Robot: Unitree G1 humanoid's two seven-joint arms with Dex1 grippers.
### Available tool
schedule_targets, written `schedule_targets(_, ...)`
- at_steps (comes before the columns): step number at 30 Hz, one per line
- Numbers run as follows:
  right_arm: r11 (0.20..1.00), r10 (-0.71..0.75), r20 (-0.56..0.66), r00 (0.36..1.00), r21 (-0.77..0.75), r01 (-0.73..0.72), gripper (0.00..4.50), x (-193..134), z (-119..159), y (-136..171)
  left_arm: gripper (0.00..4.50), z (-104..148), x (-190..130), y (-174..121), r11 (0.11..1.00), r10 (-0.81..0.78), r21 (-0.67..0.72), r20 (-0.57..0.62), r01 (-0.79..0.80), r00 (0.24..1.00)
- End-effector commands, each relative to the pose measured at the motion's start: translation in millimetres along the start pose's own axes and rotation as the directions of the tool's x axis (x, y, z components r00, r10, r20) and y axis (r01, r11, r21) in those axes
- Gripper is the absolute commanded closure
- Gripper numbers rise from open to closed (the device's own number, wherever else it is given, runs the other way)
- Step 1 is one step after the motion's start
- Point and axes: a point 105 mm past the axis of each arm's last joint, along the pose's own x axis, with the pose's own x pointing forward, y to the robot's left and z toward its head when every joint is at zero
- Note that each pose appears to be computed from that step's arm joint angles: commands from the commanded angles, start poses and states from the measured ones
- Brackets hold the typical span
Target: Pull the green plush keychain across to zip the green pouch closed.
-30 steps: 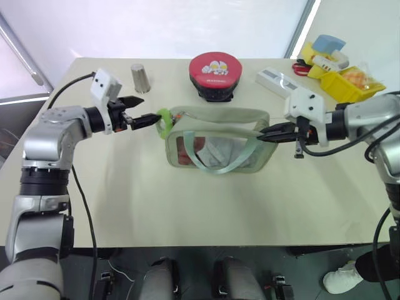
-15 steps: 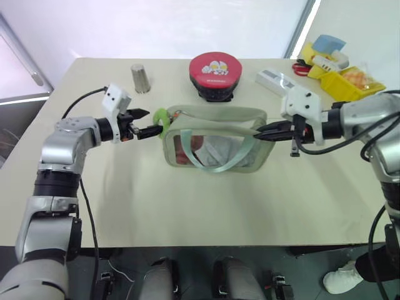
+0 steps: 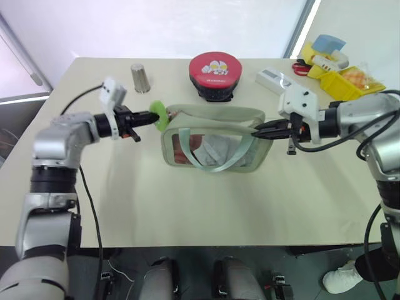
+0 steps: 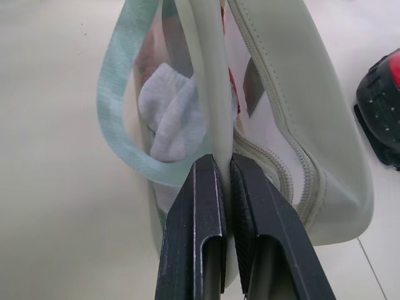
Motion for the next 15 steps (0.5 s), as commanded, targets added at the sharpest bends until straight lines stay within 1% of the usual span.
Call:
schedule_targets(1, 0.999, -0.015, 0.019, 1.000, -0.036, 0.015, 4.50, -1.1, 9.1, -3.9, 4.45, 41.0, -5.1, -24.7, 0.992, -0.114, 0.059, 0.076, 0.110, 0.991)
schedule_targets(4, 0.999, -0.023, 0.028, 0.999, -0.038, 0.024, 4.50, 1.1, 10.9, -6.7, 4.45, 46.5, 6.9, -29.4, 0.988, -0.134, 0.086, 0.068, 0.128, 0.989)
schedule_targets(7, 0.999, -0.023, 0.035, 0.999, -0.036, 0.024, 4.50, 2.6, 11.4, -7.1, 4.45, 39.9, 21.3, -34.5, 0.977, -0.156, 0.148, 0.015, 0.152, 0.988)
schedule_targets(11, 0.999, -0.027, 0.041, 0.999, -0.031, 0.028, 4.50, 4.8, 11.5, -6.2, 4.45, 30.8, 34.7, -33.1, 0.972, -0.156, 0.177, -0.019, 0.157, 0.988)
schedule_targets(14, 0.999, -0.035, 0.042, 0.999, -0.028, 0.036, 4.50, 5.2, 11.8, -7.2, 3.48, 29.0, 43.2, -31.2, 0.969, -0.147, 0.198, -0.017, 0.147, 0.989)
schedule_targets(15, 0.999, -0.037, 0.041, 0.998, -0.028, 0.038, 4.50, 5.3, 11.8, -7.6, 3.00, 31.3, 44.4, -31.1, 0.969, -0.148, 0.199, -0.008, 0.146, 0.989)
